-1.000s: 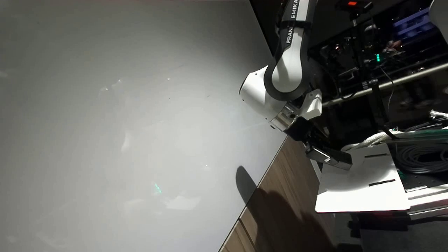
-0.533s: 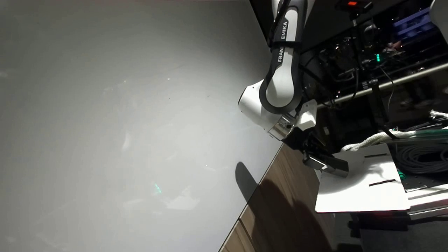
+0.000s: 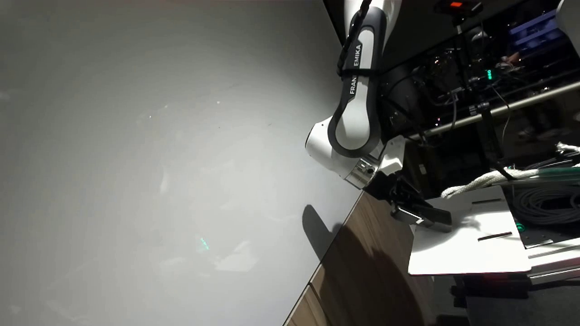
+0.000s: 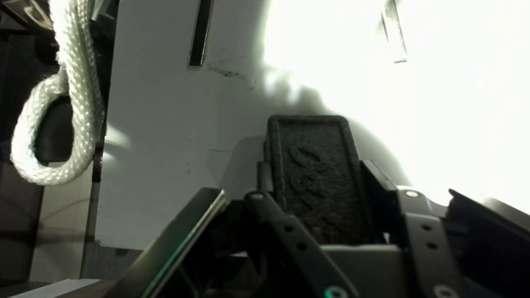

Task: Use the eraser to wipe the whiteboard.

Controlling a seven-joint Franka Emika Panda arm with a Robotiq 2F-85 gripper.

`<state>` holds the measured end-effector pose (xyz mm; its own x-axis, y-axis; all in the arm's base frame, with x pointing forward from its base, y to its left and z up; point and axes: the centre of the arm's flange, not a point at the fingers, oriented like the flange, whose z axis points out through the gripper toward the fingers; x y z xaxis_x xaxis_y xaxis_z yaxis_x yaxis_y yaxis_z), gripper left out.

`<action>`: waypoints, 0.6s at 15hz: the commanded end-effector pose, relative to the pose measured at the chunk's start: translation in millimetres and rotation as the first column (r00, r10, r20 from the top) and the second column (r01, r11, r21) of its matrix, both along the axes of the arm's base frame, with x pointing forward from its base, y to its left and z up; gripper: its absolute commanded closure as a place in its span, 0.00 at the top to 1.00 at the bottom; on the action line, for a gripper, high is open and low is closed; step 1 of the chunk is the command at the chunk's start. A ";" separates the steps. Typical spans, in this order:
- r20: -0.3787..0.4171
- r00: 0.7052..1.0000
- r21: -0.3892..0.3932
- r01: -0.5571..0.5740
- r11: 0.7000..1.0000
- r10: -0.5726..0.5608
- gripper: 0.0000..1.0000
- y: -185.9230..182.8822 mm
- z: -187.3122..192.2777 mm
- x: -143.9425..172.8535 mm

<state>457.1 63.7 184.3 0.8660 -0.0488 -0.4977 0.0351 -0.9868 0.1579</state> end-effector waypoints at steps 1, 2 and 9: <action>-0.069 0.998 0.033 0.016 0.999 -0.013 0.29 -4.9 -6.2 7.2; -0.086 0.996 0.035 0.016 0.999 -0.013 0.29 -6.6 -6.7 6.4; -0.148 0.989 0.046 0.030 0.998 -0.023 0.29 -21.4 -13.6 4.3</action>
